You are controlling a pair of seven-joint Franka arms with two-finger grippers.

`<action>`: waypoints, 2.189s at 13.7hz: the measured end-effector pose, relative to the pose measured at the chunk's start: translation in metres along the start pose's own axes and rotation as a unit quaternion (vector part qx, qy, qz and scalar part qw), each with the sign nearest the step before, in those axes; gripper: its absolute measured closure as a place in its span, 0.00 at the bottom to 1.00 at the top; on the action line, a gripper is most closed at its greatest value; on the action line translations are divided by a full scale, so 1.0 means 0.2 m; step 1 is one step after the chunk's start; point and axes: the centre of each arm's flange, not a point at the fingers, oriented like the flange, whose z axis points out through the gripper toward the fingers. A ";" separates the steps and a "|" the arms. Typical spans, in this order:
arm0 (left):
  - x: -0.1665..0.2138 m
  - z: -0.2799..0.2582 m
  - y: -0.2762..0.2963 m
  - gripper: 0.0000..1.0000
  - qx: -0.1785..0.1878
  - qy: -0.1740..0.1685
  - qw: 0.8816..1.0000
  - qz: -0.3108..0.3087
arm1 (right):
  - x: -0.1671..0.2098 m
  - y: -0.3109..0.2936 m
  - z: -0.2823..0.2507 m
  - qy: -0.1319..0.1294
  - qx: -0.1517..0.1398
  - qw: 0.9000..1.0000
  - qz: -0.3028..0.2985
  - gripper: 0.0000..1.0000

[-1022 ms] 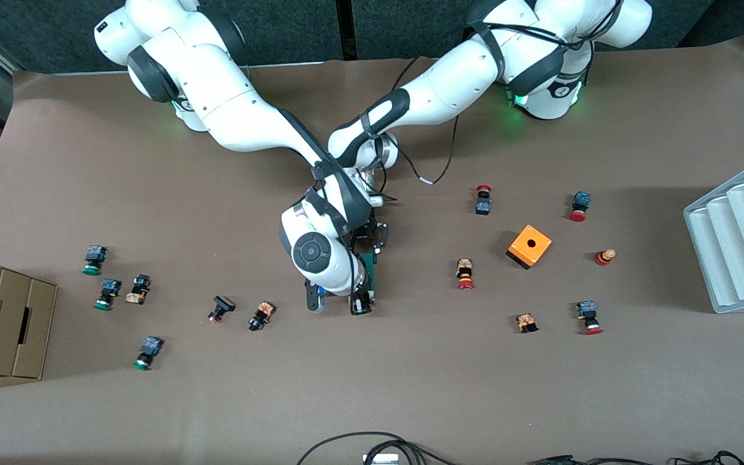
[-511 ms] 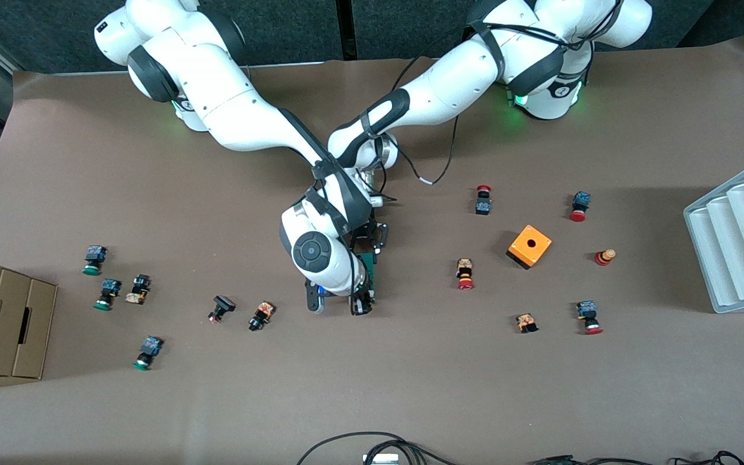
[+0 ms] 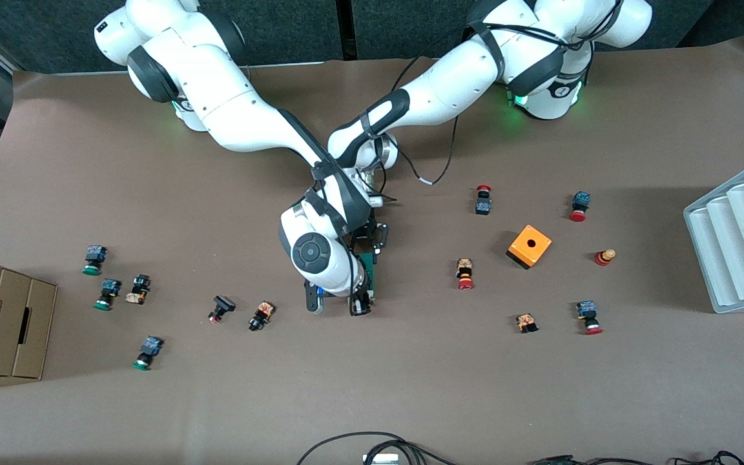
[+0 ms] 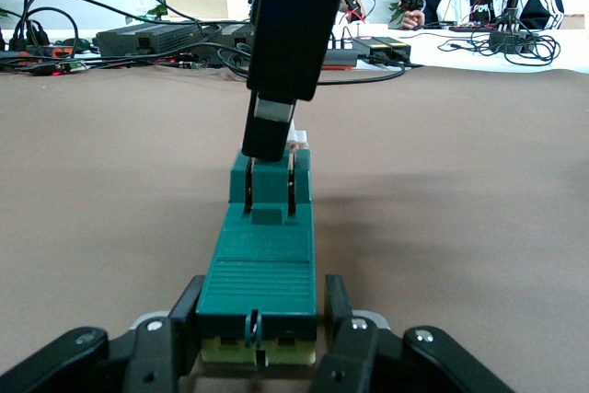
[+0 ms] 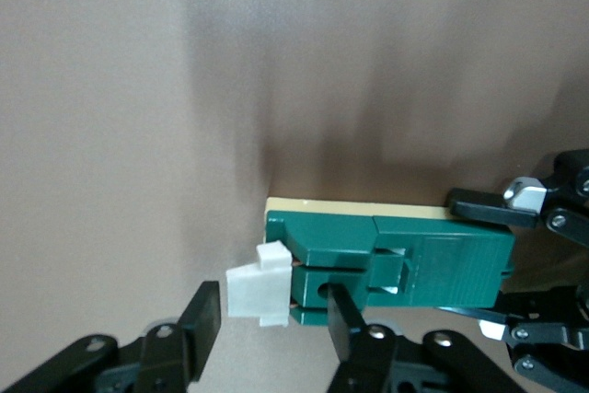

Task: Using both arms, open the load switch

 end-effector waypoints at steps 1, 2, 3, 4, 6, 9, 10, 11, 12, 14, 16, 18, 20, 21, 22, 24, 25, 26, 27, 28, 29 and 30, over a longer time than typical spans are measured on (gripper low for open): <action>0.00 0.00 0.00 0.43 0.000 0.000 1.000 0.000 | 0.00 0.00 0.01 0.001 -0.003 1.000 0.000 0.43; 0.00 0.00 0.00 0.43 0.000 0.000 1.000 0.000 | 0.01 0.00 0.02 0.002 -0.003 1.000 0.001 0.43; 0.00 0.00 0.00 0.43 0.000 0.000 1.000 0.000 | 0.01 0.00 0.02 0.002 -0.002 1.000 0.001 0.45; 0.00 0.00 0.00 0.43 0.000 0.000 1.000 0.000 | 0.01 -0.01 0.02 0.002 0.000 1.000 0.001 0.49; 0.00 0.00 0.00 0.43 0.000 0.000 1.000 0.000 | 0.01 -0.01 0.01 0.001 0.002 1.000 0.002 0.54; 0.00 0.00 0.00 0.43 0.000 0.000 1.000 0.000 | 0.01 -0.02 0.00 0.000 0.005 1.000 0.002 0.65; 0.00 0.00 0.00 0.43 0.000 0.000 1.000 0.000 | 0.01 -0.02 0.00 -0.001 0.005 1.000 0.003 0.66; 0.00 0.00 0.00 0.43 0.000 0.000 1.000 0.000 | 0.01 -0.03 0.00 0.000 0.004 1.000 0.003 0.66; 0.00 0.00 0.00 0.43 0.000 0.000 1.000 0.000 | 0.01 -0.03 -0.01 0.000 0.004 1.000 0.003 0.66; 0.00 0.00 0.00 0.43 0.000 0.000 1.000 0.000 | 0.01 -0.03 -0.01 0.000 0.003 1.000 0.003 0.66; 0.00 0.00 0.00 0.43 0.000 0.000 1.000 0.000 | 0.01 -0.03 -0.01 0.000 0.002 1.000 0.003 0.66; 0.00 0.00 0.00 0.43 0.000 0.000 1.000 0.000 | 0.00 -0.03 -0.02 0.000 0.003 1.000 0.003 0.70; 0.00 0.00 0.00 0.43 0.000 0.000 1.000 0.000 | 0.00 -0.03 -0.04 0.001 -0.001 1.000 0.002 0.71; 0.00 0.00 0.00 0.43 0.000 0.000 1.000 0.000 | 0.00 -0.03 -0.04 0.001 -0.002 1.000 0.001 0.71; 0.00 0.00 0.00 0.43 0.000 0.000 1.000 0.000 | -0.01 -0.03 -0.05 0.001 -0.004 1.000 0.001 0.71; 0.00 0.00 0.00 0.43 0.000 0.000 1.000 0.000 | -0.01 -0.03 -0.06 0.002 -0.006 1.000 0.000 0.72; 0.00 0.00 0.00 0.43 0.000 0.000 1.000 0.000 | -0.01 -0.03 -0.06 0.002 -0.008 1.000 0.000 0.72; 0.00 0.00 0.00 0.43 0.000 0.000 1.000 0.000 | -0.02 -0.02 -0.07 0.002 -0.010 1.000 -0.001 0.72; 0.00 0.00 0.00 0.43 0.000 0.000 1.000 0.000 | -0.02 -0.02 -0.08 0.003 -0.013 1.000 -0.002 0.72; 0.00 0.00 0.00 0.43 0.000 0.000 1.000 0.000 | -0.03 -0.01 -0.10 0.003 -0.015 1.000 -0.003 0.73; 0.00 0.00 0.00 0.43 0.000 0.000 1.000 0.000 | -0.04 -0.01 -0.10 0.003 -0.017 1.000 -0.004 0.73; 0.00 0.00 0.00 0.43 0.000 0.000 1.000 0.000 | -0.04 0.00 -0.11 0.004 -0.019 1.000 -0.005 0.74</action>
